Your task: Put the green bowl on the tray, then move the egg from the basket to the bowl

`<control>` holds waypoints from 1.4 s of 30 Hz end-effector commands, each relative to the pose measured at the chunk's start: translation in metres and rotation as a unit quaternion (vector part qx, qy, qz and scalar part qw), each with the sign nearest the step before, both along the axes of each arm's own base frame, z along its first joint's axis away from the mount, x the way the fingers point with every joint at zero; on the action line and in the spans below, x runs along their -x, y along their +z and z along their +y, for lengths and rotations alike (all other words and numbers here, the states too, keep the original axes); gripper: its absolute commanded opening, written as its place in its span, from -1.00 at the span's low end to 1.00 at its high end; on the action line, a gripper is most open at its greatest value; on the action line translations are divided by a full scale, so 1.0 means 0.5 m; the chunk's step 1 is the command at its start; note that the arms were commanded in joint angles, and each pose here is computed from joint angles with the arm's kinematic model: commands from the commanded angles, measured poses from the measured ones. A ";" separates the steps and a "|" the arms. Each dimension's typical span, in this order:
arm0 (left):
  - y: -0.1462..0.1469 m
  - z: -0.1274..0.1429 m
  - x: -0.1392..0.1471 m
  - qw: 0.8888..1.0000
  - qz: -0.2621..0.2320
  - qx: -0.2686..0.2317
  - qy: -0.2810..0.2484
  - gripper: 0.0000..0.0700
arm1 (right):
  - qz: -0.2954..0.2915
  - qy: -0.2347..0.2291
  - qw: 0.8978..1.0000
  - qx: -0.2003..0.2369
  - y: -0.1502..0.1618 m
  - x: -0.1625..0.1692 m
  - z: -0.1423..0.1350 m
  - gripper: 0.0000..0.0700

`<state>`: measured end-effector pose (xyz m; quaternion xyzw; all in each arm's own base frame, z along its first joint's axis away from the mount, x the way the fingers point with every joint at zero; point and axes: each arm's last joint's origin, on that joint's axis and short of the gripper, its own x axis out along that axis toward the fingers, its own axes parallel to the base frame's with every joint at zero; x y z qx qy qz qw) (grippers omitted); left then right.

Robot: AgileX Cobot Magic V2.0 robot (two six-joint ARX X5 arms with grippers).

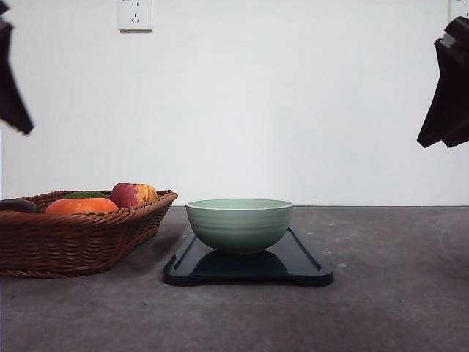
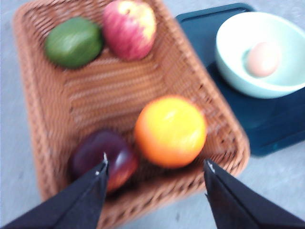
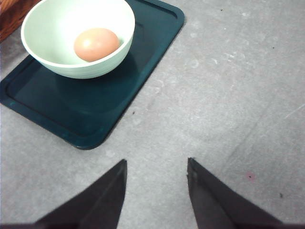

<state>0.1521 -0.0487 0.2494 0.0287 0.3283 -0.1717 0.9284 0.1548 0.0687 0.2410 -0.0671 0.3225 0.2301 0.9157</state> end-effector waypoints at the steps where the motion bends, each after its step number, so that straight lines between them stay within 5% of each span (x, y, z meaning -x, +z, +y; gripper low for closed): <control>1: 0.005 0.000 0.001 1.000 -0.008 0.005 0.000 0.11 | -0.002 0.004 1.000 0.001 0.003 -0.002 0.002 -0.29; 8: 0.014 0.003 0.013 1.000 -0.018 0.017 0.007 0.06 | 0.003 0.004 1.000 0.003 0.001 -0.001 0.002 -0.29; 9: 0.012 0.003 0.014 1.000 -0.014 0.017 0.008 -0.13 | 0.004 0.004 1.000 0.004 0.001 -0.001 0.002 -0.38; 10: 0.011 0.004 0.015 1.000 -0.010 0.015 0.008 -0.68 | 0.008 0.005 1.000 0.005 0.000 0.000 0.001 -0.67; 13: 0.009 0.004 0.016 1.000 -0.003 0.014 0.007 -0.99 | 0.011 0.007 1.000 0.003 -0.001 0.001 0.002 -0.95; 31: 0.014 0.010 0.024 1.000 -0.016 0.008 0.006 -1.00 | -0.001 0.012 1.000 -0.005 0.004 -0.001 0.004 -0.95; 34: 0.011 0.028 0.033 0.998 -0.032 0.026 0.041 -1.00 | -0.001 0.012 1.000 -0.005 0.004 -0.001 0.004 -0.95; 42: -0.058 0.078 0.069 0.968 -0.201 0.075 0.131 -1.00 | -0.001 0.012 1.000 -0.005 0.004 -0.001 0.004 -0.95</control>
